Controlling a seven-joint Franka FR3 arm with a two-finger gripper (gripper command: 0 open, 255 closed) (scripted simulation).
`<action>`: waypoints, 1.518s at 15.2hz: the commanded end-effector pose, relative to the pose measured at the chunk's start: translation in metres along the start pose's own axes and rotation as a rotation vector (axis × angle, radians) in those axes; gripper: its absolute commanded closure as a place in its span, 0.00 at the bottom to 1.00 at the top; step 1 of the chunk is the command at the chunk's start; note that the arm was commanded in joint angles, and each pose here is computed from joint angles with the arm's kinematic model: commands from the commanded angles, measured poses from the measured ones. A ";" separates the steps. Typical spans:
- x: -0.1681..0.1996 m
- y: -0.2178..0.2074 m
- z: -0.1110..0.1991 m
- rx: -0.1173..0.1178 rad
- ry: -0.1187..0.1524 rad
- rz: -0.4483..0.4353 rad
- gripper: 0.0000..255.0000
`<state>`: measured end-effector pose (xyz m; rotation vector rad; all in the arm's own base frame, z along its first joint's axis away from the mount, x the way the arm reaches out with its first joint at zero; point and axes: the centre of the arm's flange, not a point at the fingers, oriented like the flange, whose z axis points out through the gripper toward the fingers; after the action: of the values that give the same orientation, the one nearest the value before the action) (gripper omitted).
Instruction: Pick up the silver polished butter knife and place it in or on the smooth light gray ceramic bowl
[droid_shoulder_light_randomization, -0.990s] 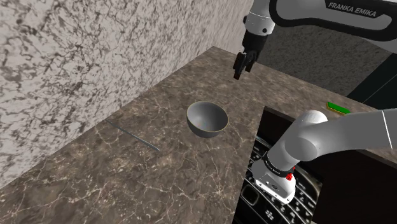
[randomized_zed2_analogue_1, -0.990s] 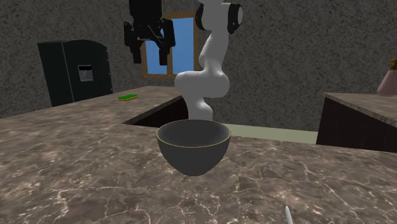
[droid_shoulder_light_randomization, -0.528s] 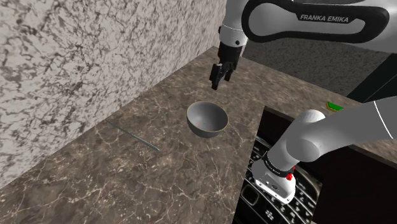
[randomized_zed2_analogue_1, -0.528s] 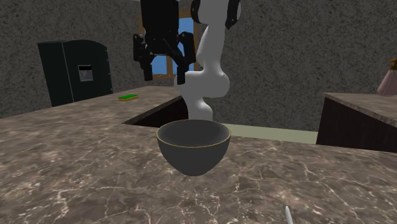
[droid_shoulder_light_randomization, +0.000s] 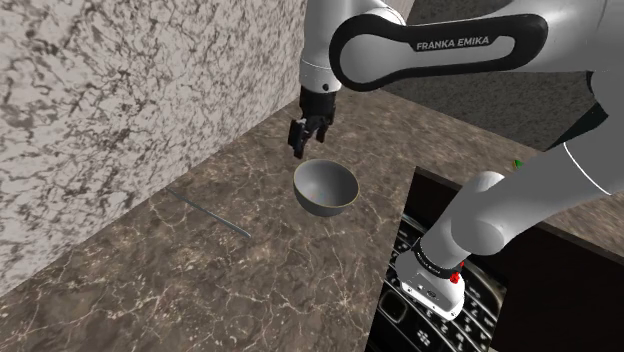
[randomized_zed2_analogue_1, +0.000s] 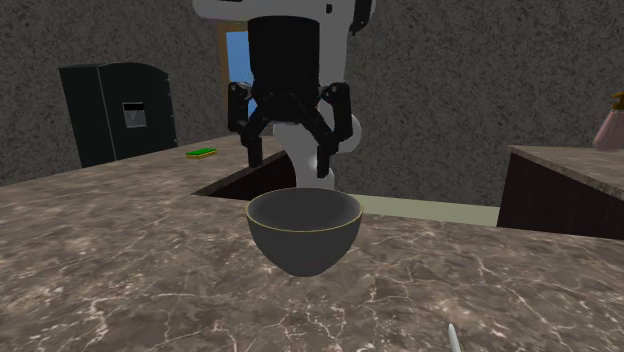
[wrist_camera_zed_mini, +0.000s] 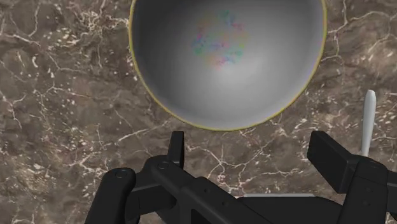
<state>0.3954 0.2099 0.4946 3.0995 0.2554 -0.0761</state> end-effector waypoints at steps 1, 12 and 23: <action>0.012 -0.022 0.010 0.003 0.000 -0.014 0.00; 0.075 -0.140 0.063 0.015 0.001 -0.094 0.00; 0.110 -0.217 0.116 0.022 0.001 -0.144 0.00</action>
<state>0.4639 0.4366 0.3722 3.0983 0.4805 -0.0820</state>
